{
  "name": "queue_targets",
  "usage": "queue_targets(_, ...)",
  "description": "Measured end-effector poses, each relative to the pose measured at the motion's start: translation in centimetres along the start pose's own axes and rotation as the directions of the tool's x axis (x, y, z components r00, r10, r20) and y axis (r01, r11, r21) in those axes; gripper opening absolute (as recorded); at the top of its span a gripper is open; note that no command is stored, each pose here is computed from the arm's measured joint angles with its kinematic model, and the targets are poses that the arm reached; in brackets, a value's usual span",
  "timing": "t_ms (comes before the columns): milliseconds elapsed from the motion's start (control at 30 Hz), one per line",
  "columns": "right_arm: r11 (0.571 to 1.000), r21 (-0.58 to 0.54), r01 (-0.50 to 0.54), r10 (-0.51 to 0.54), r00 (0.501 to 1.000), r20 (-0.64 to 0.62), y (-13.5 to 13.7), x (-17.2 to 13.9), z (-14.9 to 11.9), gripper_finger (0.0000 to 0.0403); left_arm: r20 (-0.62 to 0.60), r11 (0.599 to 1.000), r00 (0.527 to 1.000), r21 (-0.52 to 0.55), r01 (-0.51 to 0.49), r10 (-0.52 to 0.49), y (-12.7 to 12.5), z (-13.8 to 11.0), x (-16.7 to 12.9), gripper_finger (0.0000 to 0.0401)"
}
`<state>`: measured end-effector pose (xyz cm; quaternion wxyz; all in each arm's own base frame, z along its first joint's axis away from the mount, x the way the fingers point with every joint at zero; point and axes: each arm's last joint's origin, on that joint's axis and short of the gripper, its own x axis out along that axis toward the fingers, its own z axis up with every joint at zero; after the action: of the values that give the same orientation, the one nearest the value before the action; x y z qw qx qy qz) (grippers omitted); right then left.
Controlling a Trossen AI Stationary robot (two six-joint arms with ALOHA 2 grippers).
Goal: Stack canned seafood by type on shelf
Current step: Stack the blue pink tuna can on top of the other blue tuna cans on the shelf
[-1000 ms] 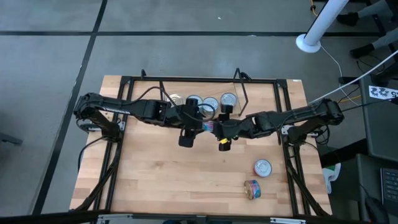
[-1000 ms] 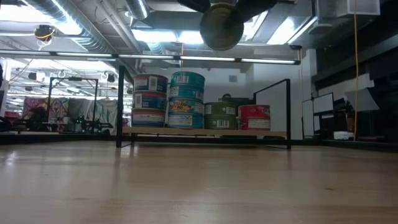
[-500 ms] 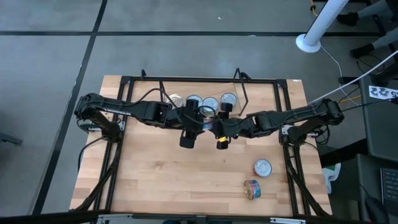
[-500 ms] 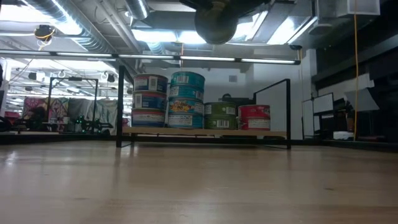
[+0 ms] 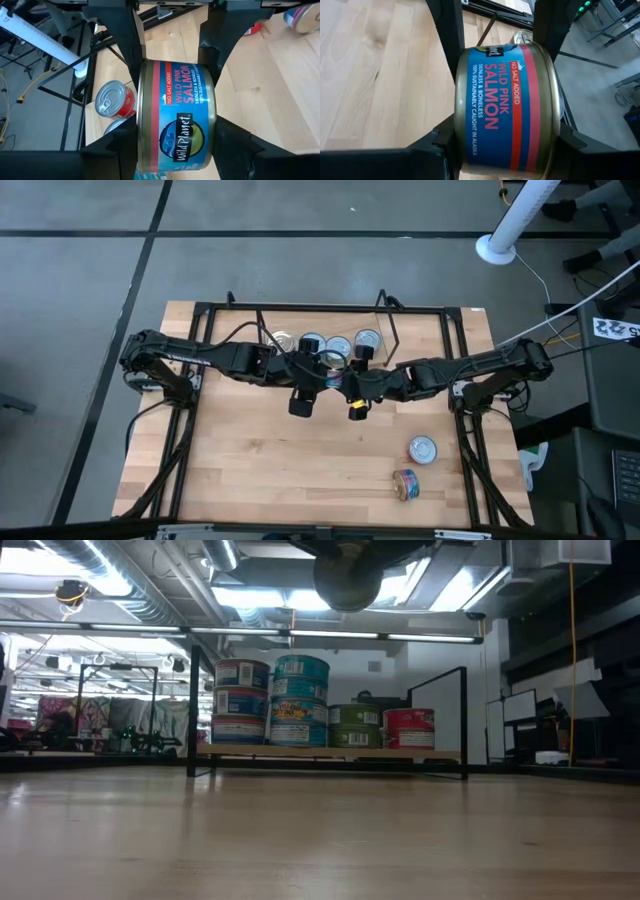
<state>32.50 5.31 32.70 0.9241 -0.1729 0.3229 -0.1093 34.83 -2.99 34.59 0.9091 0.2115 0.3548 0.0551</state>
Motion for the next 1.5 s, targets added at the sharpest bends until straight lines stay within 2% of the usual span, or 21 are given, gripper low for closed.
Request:
queue_targets(267, 1.000, -0.014, 0.001, -0.001, 1.000, -0.001, 0.0, 0.0, 0.0, 0.0194, -0.001, 1.000, 1.000, 0.002, -0.004, 0.004, 0.0, 0.0, 0.0, 0.0192)
queue_targets(600, 0.999, -0.042, 0.003, -0.003, 1.000, -0.001, 0.0, 0.0, 0.0, 0.0262, -0.062, 0.995, 0.996, 0.080, -0.066, 0.071, 0.1, -0.5, -0.1, 0.0195)
queue_targets(833, 0.998, -0.061, 0.011, -0.014, 0.999, -0.035, -0.1, -0.1, -0.4, 0.0275, -0.150, 0.985, 0.979, 0.124, -0.117, 0.135, 0.3, -1.3, -0.7, 0.0195)
queue_targets(1000, 0.995, -0.103, 0.005, -0.017, 0.993, -0.115, -0.4, -1.0, -1.3, 0.0275, -0.229, 0.953, 0.931, 0.178, -0.245, 0.283, 1.1, -2.1, -2.1, 0.0196)
queue_targets(1200, 0.994, -0.107, -0.031, 0.008, 0.978, -0.209, -0.9, -2.3, -2.4, 0.0275, -0.356, 0.873, 0.808, 0.321, -0.366, 0.469, 1.7, -3.6, -3.1, 0.0197)
queue_targets(1333, 0.991, -0.103, -0.088, 0.055, 0.957, -0.286, -0.9, -2.7, -3.2, 0.0276, -0.433, 0.873, 0.762, 0.313, -0.374, 0.482, 2.2, -4.7, -3.1, 0.0197)
queue_targets(1500, 0.982, -0.111, -0.150, 0.103, 0.931, -0.352, -0.8, -3.0, -3.9, 0.0276, -0.490, 0.877, 0.729, 0.306, -0.369, 0.478, 2.5, -6.1, -2.3, 0.0197)
